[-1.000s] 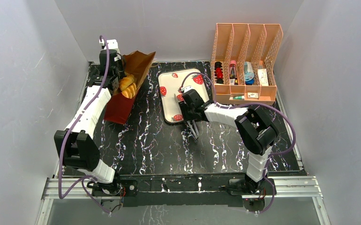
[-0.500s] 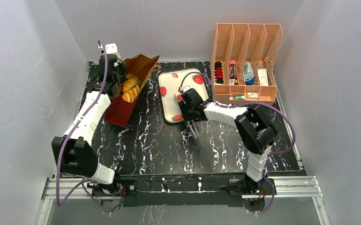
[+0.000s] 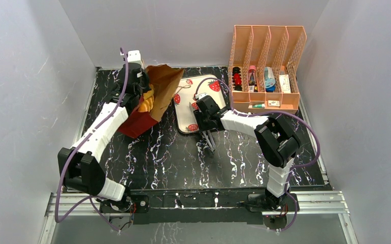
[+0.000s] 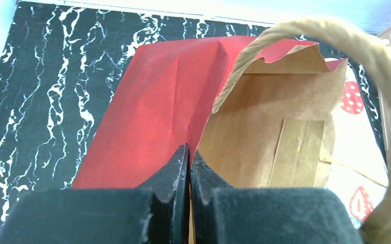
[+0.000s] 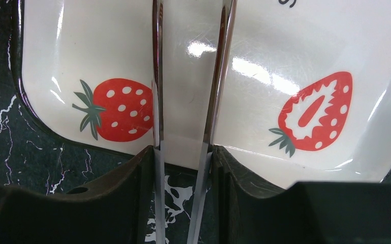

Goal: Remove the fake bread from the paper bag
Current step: Pick up the clamp from the container.

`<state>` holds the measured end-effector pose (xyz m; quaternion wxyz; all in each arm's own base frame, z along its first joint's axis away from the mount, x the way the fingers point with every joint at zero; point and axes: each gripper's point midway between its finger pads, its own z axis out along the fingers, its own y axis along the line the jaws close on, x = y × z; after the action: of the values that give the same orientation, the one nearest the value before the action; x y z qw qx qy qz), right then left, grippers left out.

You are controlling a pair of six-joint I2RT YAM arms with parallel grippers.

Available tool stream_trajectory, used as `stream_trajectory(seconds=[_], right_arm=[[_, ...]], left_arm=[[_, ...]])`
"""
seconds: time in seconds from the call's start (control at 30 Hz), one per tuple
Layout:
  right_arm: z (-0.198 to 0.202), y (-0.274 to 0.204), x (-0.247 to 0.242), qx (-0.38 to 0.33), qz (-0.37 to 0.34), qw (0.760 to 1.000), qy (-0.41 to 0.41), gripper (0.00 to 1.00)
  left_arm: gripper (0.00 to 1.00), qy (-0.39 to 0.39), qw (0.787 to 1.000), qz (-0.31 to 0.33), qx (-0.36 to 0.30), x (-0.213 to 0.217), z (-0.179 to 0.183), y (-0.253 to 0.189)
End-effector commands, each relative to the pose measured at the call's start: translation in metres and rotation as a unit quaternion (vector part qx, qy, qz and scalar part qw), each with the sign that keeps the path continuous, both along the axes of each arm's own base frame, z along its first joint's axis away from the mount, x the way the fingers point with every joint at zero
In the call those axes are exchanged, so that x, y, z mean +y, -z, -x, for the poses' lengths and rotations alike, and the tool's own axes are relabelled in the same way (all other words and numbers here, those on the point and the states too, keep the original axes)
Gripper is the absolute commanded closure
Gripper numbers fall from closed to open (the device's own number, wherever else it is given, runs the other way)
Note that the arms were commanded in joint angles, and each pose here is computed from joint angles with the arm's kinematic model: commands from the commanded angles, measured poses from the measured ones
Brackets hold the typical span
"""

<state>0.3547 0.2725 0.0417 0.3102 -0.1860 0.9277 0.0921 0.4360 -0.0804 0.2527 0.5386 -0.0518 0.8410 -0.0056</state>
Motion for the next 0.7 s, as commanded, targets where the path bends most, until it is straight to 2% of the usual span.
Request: stream_trajectory(seconds=[0.0, 0.47, 0.67], right_arm=[[-0.015, -0.037, 0.011, -0.036, -0.03, 0.999, 0.008, 0.75], [-0.01, -0.066, 0.018, -0.037, -0.067, 0.997, 0.007, 0.77], [-0.007, -0.093, 0.019, -0.049, -0.089, 0.995, 0.008, 0.78]], left_arm=[[1.0, -0.004, 1.0, 0.002, -0.026, -0.013, 0.002, -0.013], [1.0, 0.008, 1.0, -0.006, -0.02, -0.04, 0.006, 0.001], [1.0, 0.005, 1.0, -0.005, -0.019, -0.044, 0.01, 0.006]])
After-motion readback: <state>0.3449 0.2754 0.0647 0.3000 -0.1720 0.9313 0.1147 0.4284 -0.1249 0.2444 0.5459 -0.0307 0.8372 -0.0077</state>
